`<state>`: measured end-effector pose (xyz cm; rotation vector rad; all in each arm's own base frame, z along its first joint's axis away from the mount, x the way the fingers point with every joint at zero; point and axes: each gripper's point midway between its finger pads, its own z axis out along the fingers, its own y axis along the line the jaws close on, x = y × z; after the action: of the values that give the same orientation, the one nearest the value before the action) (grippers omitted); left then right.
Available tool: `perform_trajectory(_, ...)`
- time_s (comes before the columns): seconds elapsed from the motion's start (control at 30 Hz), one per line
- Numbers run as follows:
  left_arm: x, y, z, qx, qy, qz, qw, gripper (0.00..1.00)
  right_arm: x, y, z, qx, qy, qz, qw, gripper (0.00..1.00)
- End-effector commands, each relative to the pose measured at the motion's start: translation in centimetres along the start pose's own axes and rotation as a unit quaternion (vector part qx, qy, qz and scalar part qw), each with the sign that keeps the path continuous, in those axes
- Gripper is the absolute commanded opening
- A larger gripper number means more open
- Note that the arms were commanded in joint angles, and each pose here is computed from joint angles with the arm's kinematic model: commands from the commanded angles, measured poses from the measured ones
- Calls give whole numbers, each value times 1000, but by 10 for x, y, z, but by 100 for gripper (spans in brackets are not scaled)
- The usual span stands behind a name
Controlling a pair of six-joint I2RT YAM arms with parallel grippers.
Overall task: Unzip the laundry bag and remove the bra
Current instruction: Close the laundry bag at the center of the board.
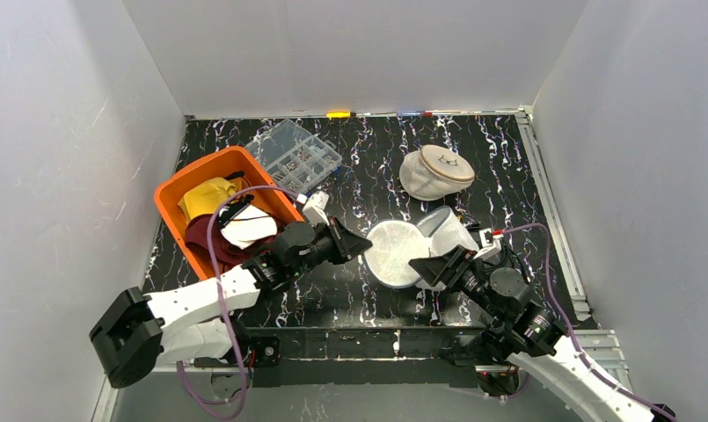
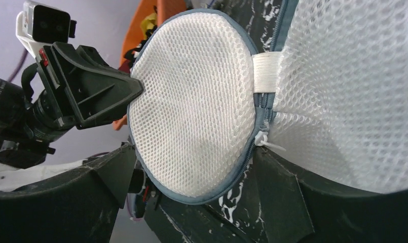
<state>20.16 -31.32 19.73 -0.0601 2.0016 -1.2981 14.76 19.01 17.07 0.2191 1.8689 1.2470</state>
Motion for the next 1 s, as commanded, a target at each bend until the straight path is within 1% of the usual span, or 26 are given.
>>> perform_trajectory(0.0,-11,0,14,9,-23,0,1000,0,0,-14,-2,30,-3,-22,999,93)
perform_trajectory(0.17,-25,-25,20,46,-26,11,999,0,-13,-12,-13,56,-8,-58,997,94)
perform_trajectory(0.3,-52,-47,-6,72,-69,33,994,0,-32,1,-24,61,-23,-91,994,95)
perform_trajectory(0.37,-64,-53,-23,61,-85,58,993,0,-38,7,-26,62,-21,-109,992,95)
perform_trajectory(0.47,-83,-57,-47,25,-102,93,990,0,-42,17,-24,56,-15,-124,991,96)
perform_trajectory(0.57,-94,-56,-65,-16,-104,111,988,0,-45,28,-20,42,-15,-133,990,96)
perform_trajectory(0.6,-93,-53,-68,-31,-94,116,988,0,-46,29,-18,39,-16,-134,990,96)
perform_trajectory(0.7,-85,-44,-63,-44,-75,115,990,0,-42,30,-13,31,-11,-132,991,96)
perform_trajectory(0.9,-57,-10,-28,-63,-42,96,993,0,-17,15,0,23,15,-100,995,96)
perform_trajectory(0.97,-51,-3,-17,-68,-32,100,992,0,-11,12,3,17,19,-87,996,96)
